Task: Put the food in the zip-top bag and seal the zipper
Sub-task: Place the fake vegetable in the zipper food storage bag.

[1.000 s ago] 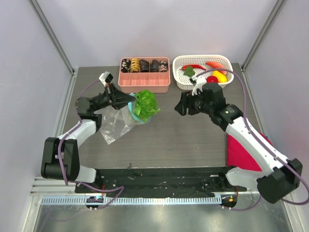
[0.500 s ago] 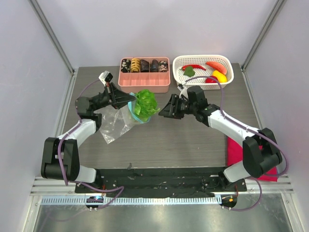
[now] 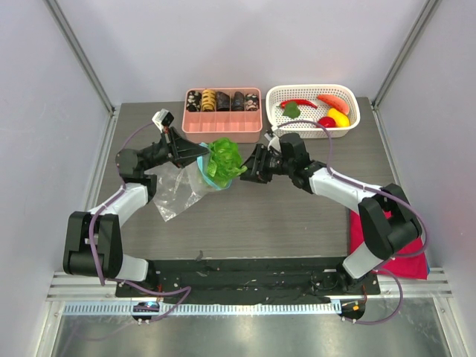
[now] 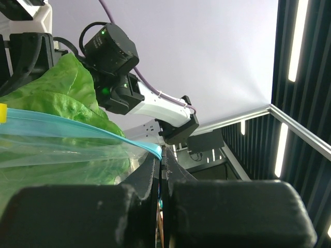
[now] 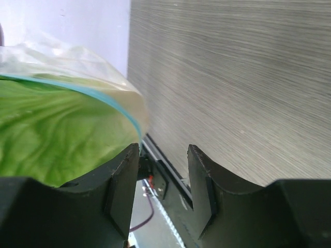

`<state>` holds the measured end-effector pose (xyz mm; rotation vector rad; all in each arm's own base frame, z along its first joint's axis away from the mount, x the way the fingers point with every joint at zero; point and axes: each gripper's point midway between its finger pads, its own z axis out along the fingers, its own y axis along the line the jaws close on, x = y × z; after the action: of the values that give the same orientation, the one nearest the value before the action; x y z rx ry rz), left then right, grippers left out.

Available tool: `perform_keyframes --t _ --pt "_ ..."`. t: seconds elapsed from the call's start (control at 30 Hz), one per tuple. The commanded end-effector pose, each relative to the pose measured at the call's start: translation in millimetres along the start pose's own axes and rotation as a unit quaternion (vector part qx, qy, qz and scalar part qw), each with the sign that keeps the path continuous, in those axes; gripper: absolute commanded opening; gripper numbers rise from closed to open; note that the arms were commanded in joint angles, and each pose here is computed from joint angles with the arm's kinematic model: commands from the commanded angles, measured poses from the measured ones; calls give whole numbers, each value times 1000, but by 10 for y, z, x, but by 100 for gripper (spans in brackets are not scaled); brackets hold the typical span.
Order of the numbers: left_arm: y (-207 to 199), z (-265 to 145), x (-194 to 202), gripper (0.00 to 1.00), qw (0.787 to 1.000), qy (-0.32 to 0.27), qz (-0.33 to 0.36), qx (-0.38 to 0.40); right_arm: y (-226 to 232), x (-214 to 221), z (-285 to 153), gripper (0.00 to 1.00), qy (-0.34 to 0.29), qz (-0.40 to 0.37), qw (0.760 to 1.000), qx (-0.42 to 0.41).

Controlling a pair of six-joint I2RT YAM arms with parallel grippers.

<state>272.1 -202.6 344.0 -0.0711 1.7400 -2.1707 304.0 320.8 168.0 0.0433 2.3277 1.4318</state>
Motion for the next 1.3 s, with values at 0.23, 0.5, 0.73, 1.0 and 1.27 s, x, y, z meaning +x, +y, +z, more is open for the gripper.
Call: perform_keyframes --t 0.23,0.5,0.73,1.0,1.27 --pt "-438 -5 130 0 991 15 117 66 396 -31 26 48 -6 -3 998 -69" --pt "-408 0 108 0 991 14 114 64 382 78 147 46 4 31 997 -66" --pt "-412 -5 113 0 991 14 115 64 252 176 163 43 14 59 997 -48" --pt "-416 -5 105 0 991 12 112 65 325 147 200 43 11 62 996 -67" --pt "-397 -17 136 0 992 15 108 62 497 93 273 29 9 51 994 -95"
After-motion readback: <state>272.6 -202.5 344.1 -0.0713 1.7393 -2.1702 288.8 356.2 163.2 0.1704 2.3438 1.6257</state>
